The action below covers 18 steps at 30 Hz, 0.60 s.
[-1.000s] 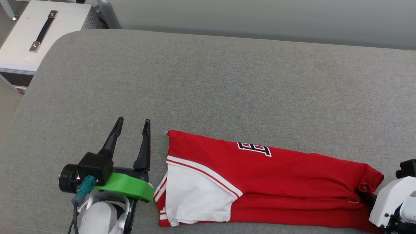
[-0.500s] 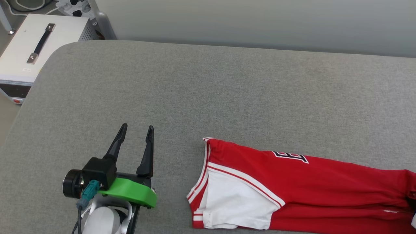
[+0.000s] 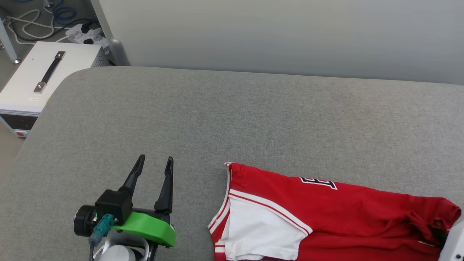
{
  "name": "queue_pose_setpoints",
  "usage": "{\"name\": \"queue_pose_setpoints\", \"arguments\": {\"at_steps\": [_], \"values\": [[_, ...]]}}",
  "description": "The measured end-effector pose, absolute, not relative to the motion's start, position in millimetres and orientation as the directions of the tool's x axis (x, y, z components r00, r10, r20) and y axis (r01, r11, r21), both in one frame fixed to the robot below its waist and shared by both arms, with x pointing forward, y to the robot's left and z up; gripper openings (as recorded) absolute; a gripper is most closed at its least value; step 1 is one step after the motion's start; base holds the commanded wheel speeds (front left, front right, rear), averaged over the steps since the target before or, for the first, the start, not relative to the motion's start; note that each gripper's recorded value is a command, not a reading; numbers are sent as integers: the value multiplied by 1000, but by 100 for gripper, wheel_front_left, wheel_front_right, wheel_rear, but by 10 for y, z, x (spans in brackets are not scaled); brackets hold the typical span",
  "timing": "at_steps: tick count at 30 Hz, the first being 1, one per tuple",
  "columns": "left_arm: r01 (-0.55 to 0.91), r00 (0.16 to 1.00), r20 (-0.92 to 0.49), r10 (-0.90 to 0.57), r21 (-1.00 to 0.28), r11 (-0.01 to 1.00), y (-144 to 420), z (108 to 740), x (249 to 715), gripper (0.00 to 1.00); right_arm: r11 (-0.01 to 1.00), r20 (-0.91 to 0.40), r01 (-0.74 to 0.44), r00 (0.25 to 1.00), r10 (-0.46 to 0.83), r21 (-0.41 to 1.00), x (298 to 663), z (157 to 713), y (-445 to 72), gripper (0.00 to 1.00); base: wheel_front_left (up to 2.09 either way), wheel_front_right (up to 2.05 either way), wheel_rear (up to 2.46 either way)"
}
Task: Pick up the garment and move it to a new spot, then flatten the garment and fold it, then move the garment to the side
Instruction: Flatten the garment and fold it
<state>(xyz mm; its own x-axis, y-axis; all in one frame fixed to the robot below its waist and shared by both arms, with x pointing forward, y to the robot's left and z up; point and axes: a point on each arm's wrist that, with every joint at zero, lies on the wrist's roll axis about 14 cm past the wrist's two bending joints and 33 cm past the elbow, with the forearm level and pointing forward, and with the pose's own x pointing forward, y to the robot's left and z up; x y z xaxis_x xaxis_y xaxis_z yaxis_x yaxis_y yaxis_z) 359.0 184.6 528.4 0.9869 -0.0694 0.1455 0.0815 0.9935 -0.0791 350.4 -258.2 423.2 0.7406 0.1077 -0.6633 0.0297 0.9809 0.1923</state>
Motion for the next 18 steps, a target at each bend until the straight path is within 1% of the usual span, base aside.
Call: {"name": "queue_pose_setpoints", "arguments": {"at_steps": [5, 10, 18], "values": [[77, 986, 156, -64, -83, 994, 1854, 5315, 3558, 100, 952, -635, -67, 731, 251, 299, 3454, 4337, -2050, 0, 0, 0, 0], [61, 987, 157, -46, -91, 994, 1898, 5316, 3519, 100, 914, -605, -165, 705, 372, 370, 3419, 4453, -1567, 0, 0, 0, 0], [17, 987, 158, -1, -96, 995, 2029, 5319, 3442, 100, 812, -520, -315, 642, 563, 491, 3360, 4688, -751, 0, 0, 0, 0]]}}
